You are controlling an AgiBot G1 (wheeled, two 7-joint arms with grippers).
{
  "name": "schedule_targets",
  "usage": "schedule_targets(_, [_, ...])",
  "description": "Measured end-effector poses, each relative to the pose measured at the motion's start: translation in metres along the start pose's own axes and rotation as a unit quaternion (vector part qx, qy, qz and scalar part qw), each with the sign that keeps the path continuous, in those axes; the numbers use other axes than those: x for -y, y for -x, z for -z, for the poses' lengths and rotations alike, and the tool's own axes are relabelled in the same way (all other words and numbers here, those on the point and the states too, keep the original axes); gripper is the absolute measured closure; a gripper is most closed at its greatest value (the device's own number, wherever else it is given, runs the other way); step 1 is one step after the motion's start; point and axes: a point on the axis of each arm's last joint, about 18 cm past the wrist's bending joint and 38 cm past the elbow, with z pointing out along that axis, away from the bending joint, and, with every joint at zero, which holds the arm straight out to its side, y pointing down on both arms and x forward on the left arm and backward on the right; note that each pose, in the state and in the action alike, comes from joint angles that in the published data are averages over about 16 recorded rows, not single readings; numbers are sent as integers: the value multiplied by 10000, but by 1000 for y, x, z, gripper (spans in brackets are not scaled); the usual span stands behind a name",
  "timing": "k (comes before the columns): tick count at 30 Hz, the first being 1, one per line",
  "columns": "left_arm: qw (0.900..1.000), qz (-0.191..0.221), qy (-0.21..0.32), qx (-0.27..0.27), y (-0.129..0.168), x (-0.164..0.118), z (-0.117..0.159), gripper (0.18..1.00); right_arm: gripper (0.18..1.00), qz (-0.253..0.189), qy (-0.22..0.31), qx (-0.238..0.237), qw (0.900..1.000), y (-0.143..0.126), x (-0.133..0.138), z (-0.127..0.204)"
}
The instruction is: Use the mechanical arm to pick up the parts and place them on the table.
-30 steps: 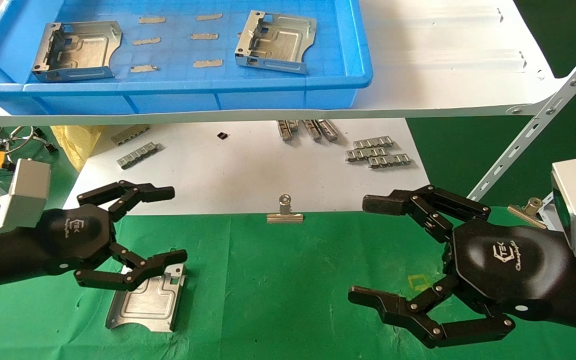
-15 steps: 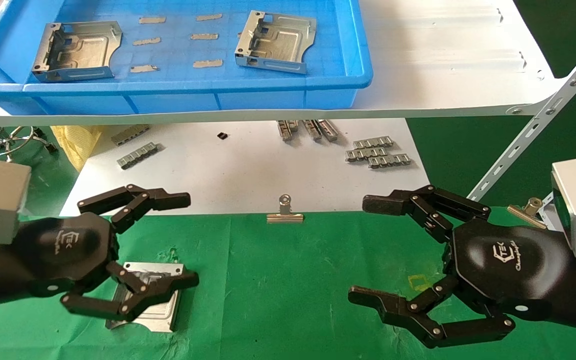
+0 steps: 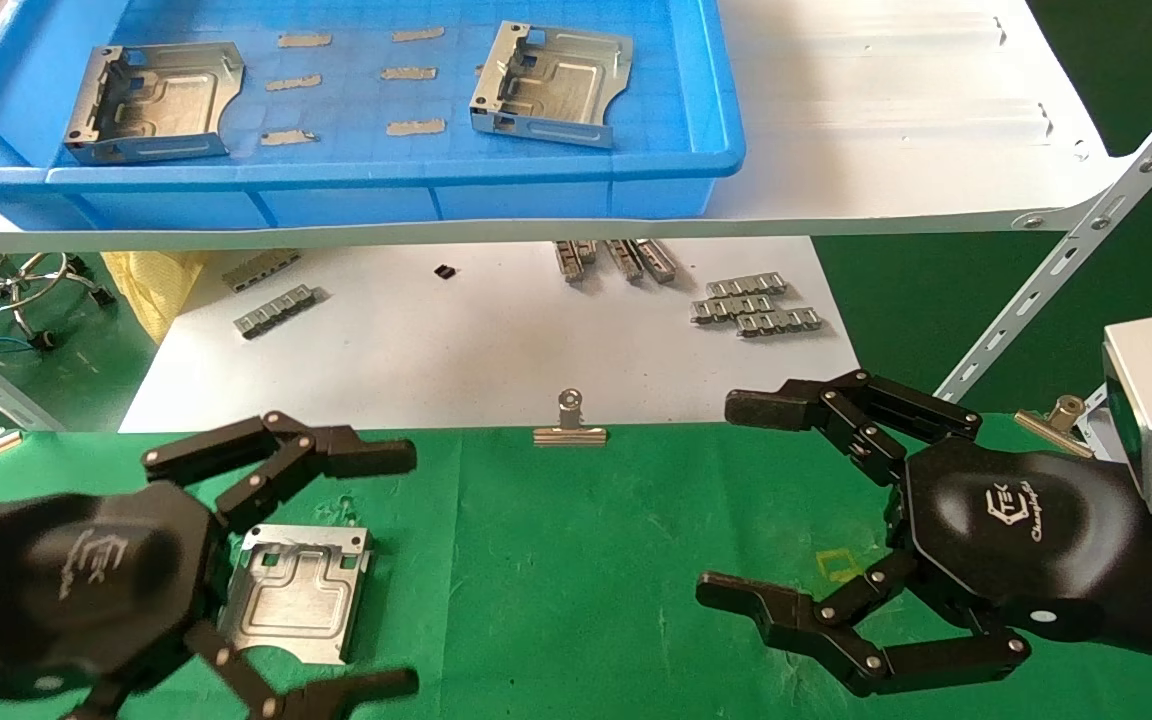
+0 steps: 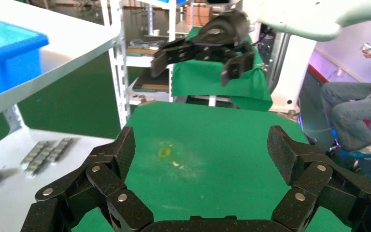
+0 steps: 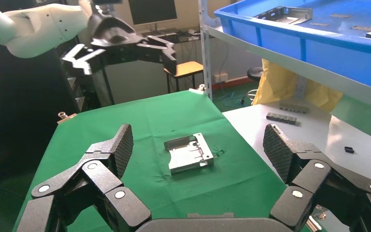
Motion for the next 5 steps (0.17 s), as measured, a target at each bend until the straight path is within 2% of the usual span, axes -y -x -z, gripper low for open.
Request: schedule_targets(5, [10000, -6, -15, -63, -6, 4, -2, 184, 178, 0, 0, -1, 10000, 0, 0, 0])
